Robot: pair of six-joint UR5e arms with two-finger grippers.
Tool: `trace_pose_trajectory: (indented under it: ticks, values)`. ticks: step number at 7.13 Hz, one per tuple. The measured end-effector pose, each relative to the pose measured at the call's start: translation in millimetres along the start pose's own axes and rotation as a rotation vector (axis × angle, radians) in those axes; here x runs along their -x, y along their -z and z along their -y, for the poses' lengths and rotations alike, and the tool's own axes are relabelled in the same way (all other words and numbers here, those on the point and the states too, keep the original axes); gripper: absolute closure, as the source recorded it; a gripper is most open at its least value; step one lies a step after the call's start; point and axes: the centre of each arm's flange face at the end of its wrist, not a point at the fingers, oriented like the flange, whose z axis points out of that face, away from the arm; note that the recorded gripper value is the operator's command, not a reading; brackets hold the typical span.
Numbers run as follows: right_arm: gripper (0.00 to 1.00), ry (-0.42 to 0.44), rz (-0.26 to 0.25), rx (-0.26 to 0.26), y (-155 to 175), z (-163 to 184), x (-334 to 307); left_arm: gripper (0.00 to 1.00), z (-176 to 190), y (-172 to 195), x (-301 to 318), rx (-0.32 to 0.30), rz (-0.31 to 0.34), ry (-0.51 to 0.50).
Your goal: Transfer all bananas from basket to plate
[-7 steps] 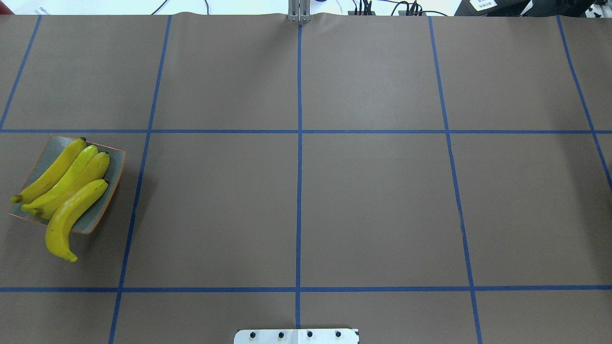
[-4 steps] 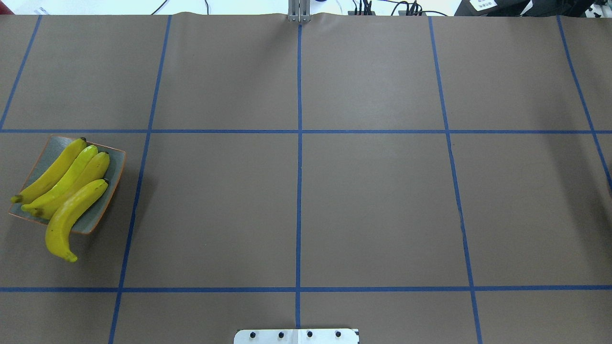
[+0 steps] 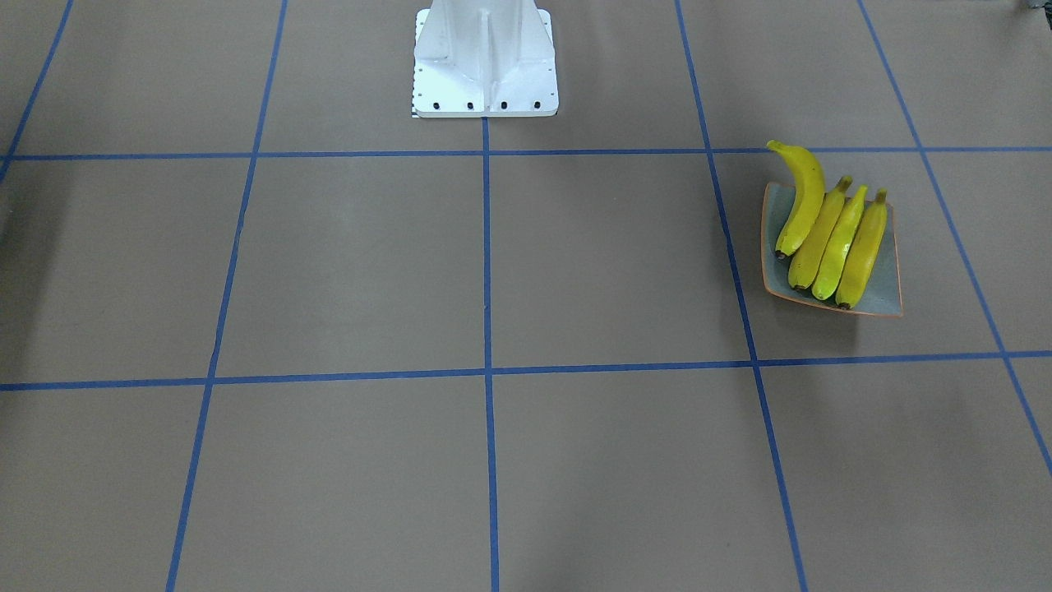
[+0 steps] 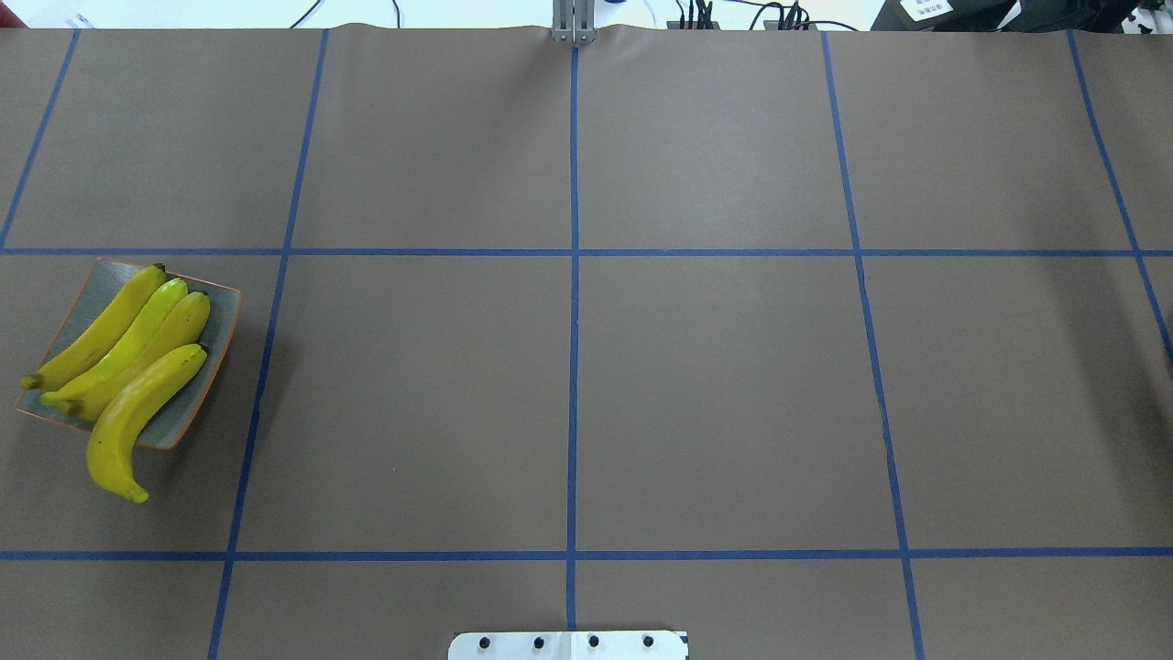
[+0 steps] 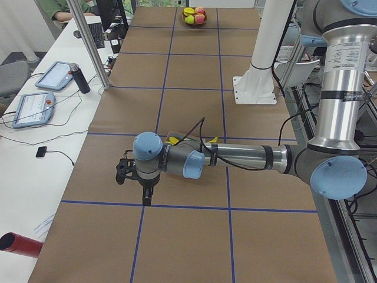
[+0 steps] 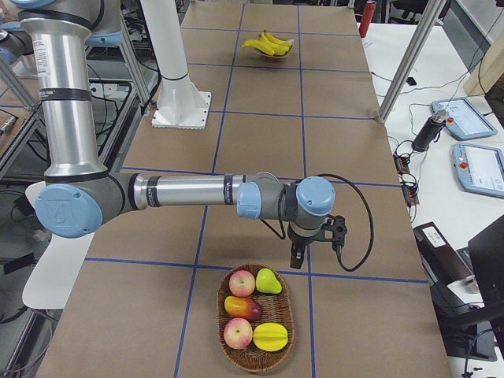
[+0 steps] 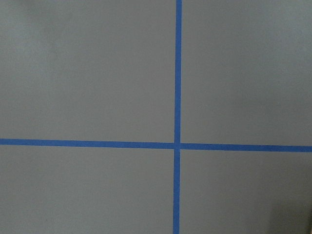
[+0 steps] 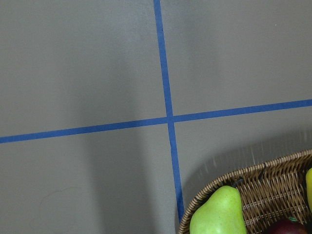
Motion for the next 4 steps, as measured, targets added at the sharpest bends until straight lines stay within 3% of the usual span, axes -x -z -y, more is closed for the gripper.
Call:
trace_pose_trajectory:
  ticks: [4]
  values:
    - [0.0,-0.002,-0.002,0.004,-2.2,-0.8,-2.5,0.0,0.8,-1.9,1.2,0.004,0.0,0.003]
